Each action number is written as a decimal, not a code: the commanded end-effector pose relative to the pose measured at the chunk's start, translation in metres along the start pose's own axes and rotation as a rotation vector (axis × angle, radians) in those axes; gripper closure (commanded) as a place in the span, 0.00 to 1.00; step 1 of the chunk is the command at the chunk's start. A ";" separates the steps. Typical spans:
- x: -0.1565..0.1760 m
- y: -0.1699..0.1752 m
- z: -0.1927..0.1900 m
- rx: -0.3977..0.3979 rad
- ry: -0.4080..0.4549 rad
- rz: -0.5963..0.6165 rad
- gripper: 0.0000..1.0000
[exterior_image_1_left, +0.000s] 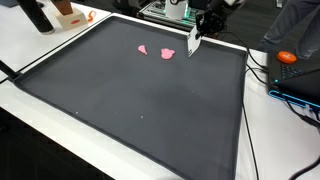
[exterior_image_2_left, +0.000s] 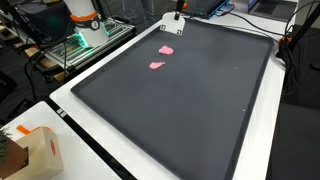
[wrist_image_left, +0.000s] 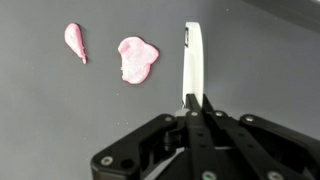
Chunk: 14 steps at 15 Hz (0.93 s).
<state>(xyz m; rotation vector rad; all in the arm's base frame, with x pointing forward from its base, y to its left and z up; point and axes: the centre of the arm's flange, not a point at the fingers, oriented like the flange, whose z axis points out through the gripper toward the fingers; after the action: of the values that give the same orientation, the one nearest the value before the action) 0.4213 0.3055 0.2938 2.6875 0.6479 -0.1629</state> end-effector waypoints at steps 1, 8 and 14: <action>0.018 -0.002 0.006 -0.019 -0.034 0.014 0.99; 0.033 0.014 0.010 0.002 -0.043 0.049 0.99; 0.039 0.043 0.006 0.044 -0.033 0.107 0.99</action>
<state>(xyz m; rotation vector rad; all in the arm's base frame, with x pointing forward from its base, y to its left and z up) 0.4673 0.2914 0.2891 2.7246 0.5416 -0.1746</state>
